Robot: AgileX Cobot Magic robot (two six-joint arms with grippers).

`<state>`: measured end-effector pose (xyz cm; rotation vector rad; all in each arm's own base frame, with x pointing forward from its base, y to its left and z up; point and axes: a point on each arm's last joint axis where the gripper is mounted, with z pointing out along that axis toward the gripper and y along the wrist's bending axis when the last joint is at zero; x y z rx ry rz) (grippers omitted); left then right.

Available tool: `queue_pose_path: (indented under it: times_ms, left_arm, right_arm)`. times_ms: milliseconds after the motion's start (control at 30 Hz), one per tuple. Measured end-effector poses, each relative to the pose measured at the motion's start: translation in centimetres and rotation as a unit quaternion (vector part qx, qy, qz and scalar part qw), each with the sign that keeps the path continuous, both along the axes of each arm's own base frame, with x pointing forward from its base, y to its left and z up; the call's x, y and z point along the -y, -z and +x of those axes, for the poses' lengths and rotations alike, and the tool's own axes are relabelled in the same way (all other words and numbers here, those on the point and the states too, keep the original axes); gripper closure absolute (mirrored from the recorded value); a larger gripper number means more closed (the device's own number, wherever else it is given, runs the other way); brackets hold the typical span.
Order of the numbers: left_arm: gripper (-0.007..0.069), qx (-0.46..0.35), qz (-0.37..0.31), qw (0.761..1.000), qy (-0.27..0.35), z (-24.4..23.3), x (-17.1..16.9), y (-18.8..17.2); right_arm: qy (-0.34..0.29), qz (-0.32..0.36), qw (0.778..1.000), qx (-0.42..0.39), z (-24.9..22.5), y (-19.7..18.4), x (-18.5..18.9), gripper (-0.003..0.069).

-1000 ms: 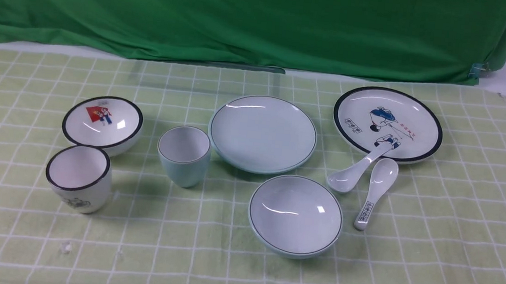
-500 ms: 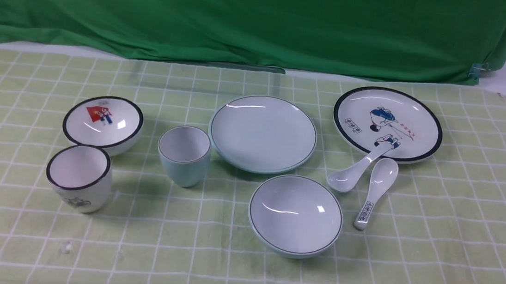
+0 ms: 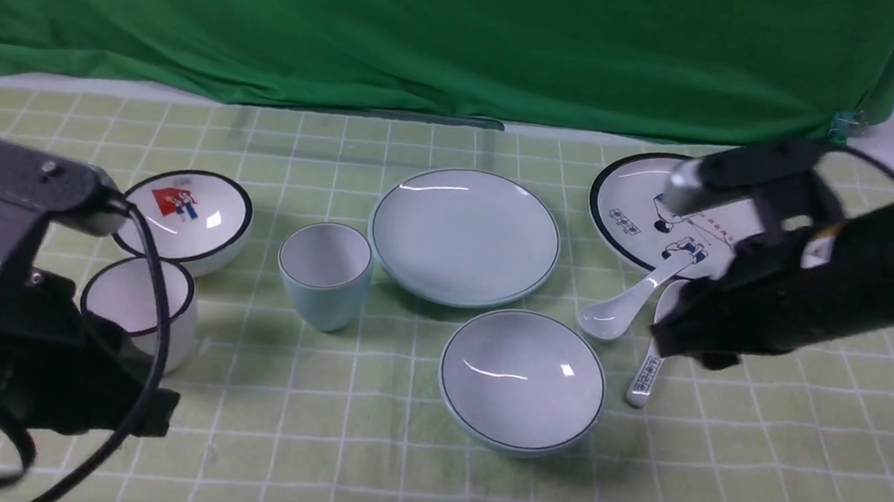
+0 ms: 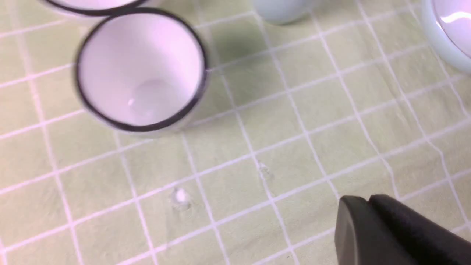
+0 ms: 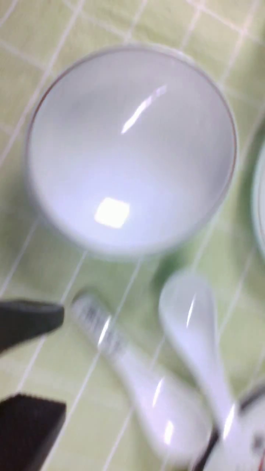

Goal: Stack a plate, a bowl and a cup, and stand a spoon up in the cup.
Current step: Use the right arm to grab a blue rice bowl

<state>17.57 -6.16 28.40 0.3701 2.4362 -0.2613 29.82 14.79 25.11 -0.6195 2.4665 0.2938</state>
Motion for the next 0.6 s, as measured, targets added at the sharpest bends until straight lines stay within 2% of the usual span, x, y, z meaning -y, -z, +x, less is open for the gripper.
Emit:
queue_pose_path:
  times_ms: [67, 200, 333, 400, 467, 500, 600]
  left_arm:
    - [0.0654, 0.007, -0.001, 1.0, 0.01, 0.3, 0.2, 0.1]
    - [0.0654, 0.021, -0.002, 1.0, 0.013, 0.5, 0.3, 0.0]
    - [0.0654, 0.023, -0.008, 1.0, 0.013, 0.6, 0.4, -0.1]
    - [0.0654, 0.024, -0.012, 1.0, 0.012, 0.6, 0.4, -0.1]
    - [0.0654, 0.024, -0.013, 1.0, 0.011, 0.6, 0.4, -0.1]
    - [0.0654, 0.025, -0.015, 1.0, 0.011, 0.6, 0.4, -0.2]
    - [0.0654, 0.025, -0.022, 0.999, 0.008, 0.6, 0.5, -0.2]
  right_arm:
    - [-0.006, -0.005, 1.0, -0.028, 1.1, 2.1, -1.8, 0.0207]
    - [0.01, -0.011, 0.998, -0.061, 3.0, 5.7, -3.1, 0.0203]
    - [0.026, -0.01, 0.996, -0.081, 3.9, 7.6, -3.7, 0.0323]
    - [0.02, -0.012, 0.996, -0.083, 4.1, 7.5, -4.1, 0.0478]
    - [0.013, -0.008, 0.997, -0.077, 4.3, 6.7, -4.3, 0.0562]
    - [0.002, -0.008, 0.997, -0.075, 4.4, 5.8, -4.5, 0.0584]
    - [-0.022, -0.016, 0.997, -0.072, 4.9, 3.5, -4.9, 0.0589]
